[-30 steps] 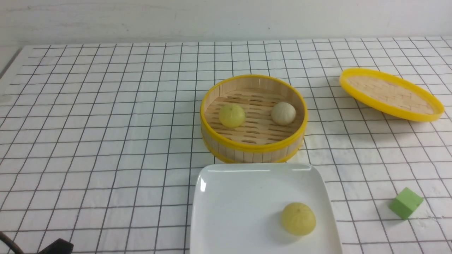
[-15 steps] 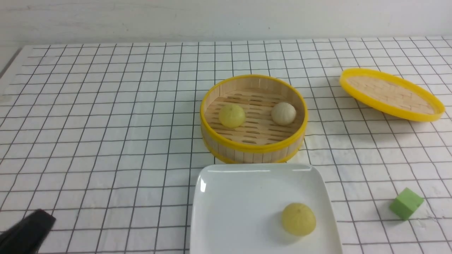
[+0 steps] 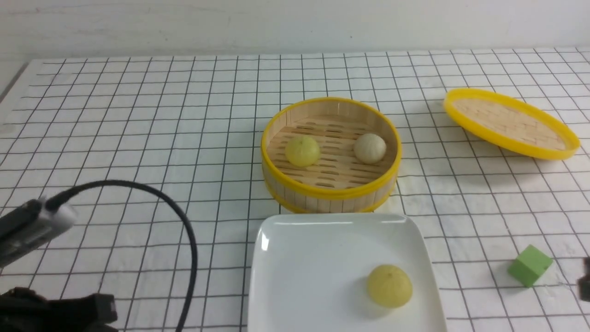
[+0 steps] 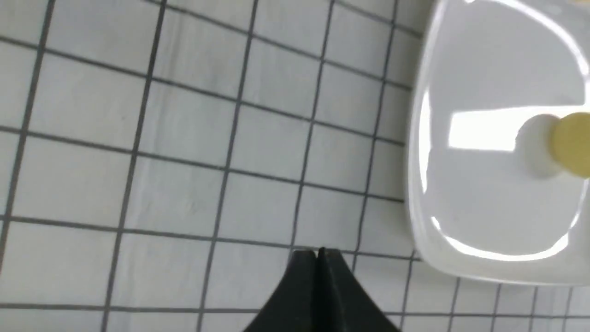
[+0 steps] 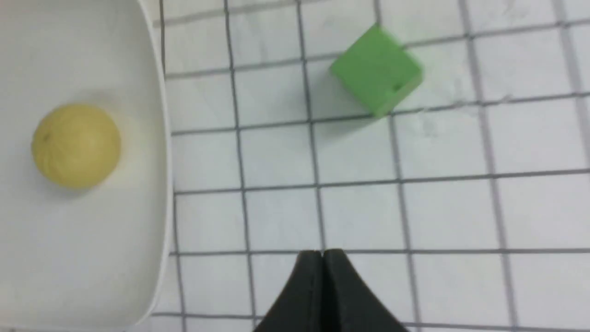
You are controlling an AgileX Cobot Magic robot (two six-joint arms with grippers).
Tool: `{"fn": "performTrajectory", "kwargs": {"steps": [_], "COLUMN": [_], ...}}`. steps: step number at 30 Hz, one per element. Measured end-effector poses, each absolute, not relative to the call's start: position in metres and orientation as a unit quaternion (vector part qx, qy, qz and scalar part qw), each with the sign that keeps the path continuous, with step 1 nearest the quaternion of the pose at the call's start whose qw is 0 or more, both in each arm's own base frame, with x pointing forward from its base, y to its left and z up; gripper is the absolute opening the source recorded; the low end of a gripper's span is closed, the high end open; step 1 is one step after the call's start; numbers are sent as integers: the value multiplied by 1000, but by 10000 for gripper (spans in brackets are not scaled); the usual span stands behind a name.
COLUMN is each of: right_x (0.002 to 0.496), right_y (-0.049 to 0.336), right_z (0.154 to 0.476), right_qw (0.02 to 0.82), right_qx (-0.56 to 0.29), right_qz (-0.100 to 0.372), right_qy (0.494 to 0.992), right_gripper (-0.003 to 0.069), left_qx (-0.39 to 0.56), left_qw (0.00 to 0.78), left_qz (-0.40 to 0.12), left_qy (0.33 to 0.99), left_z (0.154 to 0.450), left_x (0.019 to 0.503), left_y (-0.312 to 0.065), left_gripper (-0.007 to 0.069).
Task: Put the steamed buns into the plate on the white-black tablecloth.
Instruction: 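Reach toward a bun in the bamboo steamer with the right gripper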
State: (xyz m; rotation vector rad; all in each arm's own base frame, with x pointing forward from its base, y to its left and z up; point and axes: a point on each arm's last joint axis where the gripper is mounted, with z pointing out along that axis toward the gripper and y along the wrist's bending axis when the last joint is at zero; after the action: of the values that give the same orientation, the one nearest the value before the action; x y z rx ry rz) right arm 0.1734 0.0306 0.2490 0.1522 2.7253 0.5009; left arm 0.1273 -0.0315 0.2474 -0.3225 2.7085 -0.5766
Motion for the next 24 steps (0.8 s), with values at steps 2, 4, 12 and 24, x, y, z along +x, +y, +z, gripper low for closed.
{"fn": "performTrajectory", "kwargs": {"steps": [2,4,12,24], "right_x": [190,209,263,335], "right_y": [39,51,86,152], "right_z": [238,227,242,293], "right_qw": [137,89,119,242], "right_qx": [41,7,-68,-191], "right_qz": [219,287,386,192], "right_qy": [965,954,912,932], "right_gripper": [-2,1,56,393], "left_qx": [-103,-93,-86,-92], "left_qw": [158,143,157,176], "left_qz": [-202,-209,-225,-223], "left_qy": [961,963,958,954], "left_z": [243,238,238,238], "left_x": [135,142,150,154], "left_y": [-32,-34,-36,-35], "left_gripper": [2,6,19,37]}}
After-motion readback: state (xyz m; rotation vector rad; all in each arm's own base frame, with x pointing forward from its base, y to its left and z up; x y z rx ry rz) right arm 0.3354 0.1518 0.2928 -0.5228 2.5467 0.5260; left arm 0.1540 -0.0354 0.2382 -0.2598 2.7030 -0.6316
